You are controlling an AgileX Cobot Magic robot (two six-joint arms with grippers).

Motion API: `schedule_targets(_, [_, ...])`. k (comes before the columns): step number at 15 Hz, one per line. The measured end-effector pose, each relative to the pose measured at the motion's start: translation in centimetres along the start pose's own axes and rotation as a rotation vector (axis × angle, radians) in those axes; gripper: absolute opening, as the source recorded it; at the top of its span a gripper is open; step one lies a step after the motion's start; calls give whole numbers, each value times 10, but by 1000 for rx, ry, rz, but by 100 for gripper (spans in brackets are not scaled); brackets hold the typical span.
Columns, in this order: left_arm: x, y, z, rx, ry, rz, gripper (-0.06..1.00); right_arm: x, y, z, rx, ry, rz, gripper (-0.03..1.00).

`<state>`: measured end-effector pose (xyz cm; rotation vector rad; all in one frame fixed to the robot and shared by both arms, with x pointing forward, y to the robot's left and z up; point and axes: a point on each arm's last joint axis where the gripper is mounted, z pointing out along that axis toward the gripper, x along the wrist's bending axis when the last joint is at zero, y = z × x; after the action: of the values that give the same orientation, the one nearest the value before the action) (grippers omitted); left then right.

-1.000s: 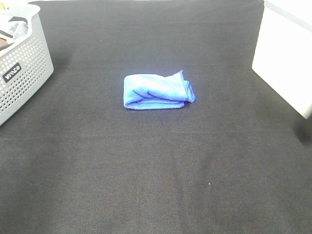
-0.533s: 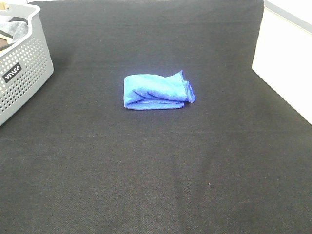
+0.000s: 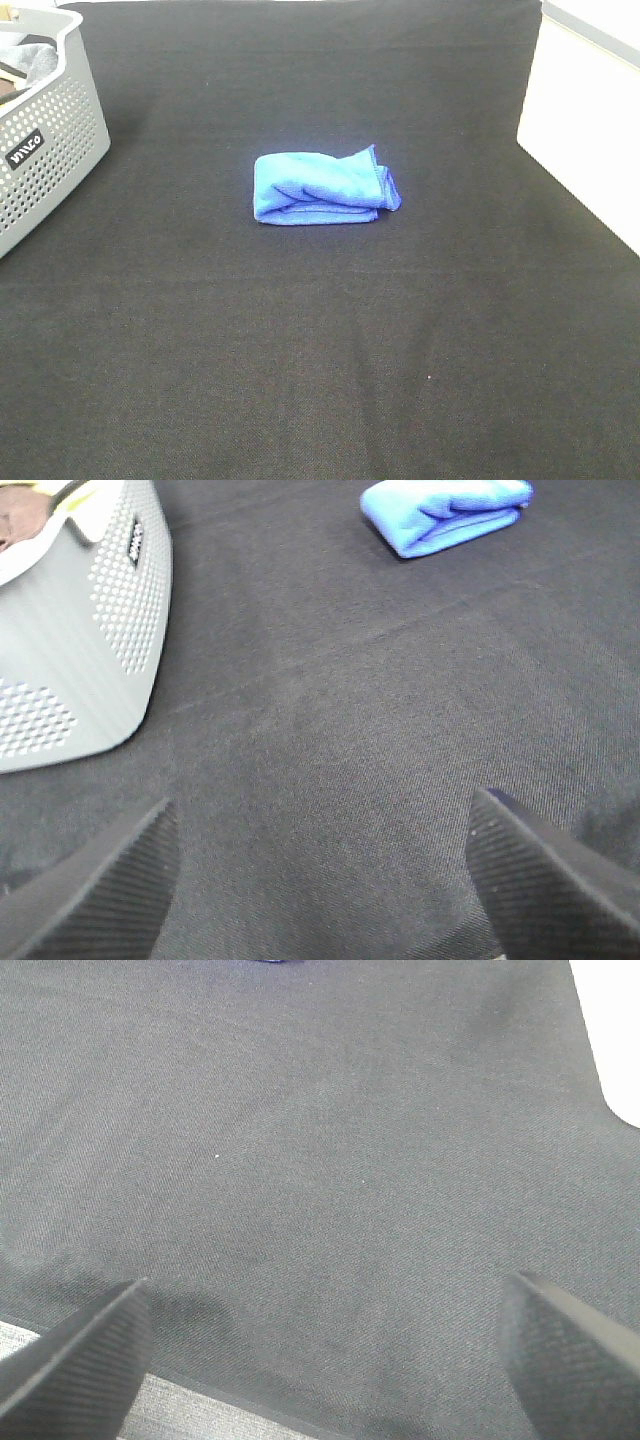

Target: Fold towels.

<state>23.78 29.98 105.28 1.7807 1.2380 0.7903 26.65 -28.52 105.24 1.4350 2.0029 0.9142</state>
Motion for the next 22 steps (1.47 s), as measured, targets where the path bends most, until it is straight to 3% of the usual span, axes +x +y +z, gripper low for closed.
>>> schedule_targets(6, [-4,0,0,-6,-43,32,76,0,0,0,0,0,0,88])
schedule_targets(14, [-4,0,0,-7,-44,39,76,0,0,0,0,0,0,88])
schedule_targets(17, [-4,1,0,-2,30,-1,76,-1,-2,-3,-23,-32,23,88])
schedule_targets(20, [-5,-1,-3,-24,156,-63,76,1,-12,-18,-140,-153,88,88])
schedule_targets(22, [-5,-1,-3,-26,168,-68,76,5,-18,-26,-205,-176,87,88])
